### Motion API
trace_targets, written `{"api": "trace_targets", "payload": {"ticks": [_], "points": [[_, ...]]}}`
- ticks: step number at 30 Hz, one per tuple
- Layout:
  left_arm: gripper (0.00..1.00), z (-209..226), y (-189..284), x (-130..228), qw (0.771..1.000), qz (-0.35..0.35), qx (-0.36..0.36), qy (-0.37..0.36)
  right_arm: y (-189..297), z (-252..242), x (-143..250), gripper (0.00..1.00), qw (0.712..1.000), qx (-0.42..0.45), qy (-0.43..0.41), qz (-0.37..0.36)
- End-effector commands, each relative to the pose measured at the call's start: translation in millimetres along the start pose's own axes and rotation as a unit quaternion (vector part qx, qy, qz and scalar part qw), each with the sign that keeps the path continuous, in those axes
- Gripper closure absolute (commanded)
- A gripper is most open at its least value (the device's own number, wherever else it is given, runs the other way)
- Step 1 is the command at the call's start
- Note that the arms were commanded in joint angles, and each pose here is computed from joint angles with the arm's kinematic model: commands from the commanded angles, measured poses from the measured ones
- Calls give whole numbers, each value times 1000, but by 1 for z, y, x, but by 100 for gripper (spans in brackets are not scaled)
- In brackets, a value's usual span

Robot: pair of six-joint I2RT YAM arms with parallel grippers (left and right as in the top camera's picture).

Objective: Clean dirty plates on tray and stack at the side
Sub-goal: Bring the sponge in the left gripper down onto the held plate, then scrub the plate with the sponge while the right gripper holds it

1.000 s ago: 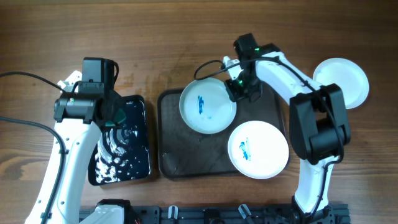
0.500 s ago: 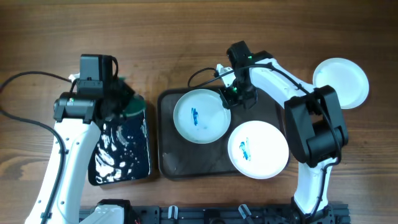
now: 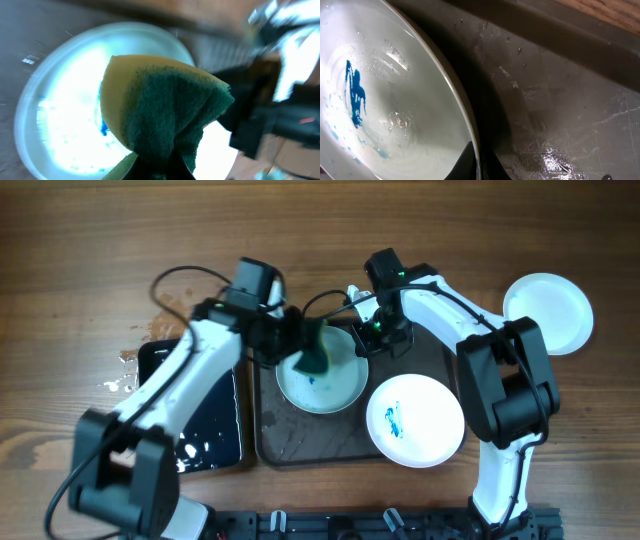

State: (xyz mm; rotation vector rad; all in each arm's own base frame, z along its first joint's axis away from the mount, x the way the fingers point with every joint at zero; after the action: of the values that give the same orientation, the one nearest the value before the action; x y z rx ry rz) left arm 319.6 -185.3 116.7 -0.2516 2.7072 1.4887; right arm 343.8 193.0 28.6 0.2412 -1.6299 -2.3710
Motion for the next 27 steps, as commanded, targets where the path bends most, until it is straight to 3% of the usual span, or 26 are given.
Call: {"api": "trace_targets", "payload": {"ticks": [1,14,18,21,27], "points": [[96,-12,-31,17,997,54,14,-52,-21,-4,14,95,999,3,-9,36],[96,27,-102,22,994,105,-16,-29,-21,-1,17,96,999,-8,-12,43],[96,92,-95,20,982,101,-153,36,-21,-1,18,96,999,-7,-17,47],[96,146,-65,15,957,89,-255,109,-21,-1,18,95,999,-7,-19,46],[96,211,-20,13,909,69,-365,190,-21,-2,17,95,999,-7,-23,44]]}}
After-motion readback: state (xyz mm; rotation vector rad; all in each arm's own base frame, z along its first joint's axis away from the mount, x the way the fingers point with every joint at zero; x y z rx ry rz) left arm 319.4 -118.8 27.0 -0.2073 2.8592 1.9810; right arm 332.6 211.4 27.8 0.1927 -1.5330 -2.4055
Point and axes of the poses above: each gripper's point midway between its finger pads, its own y axis back along the fingers, its own z axis along the line the jaws close on, x = y × z, the point moved 3 cm from there along y, back along the fingers, and after that the axes turned 10 degrees about -y, right-handed, at the moved point
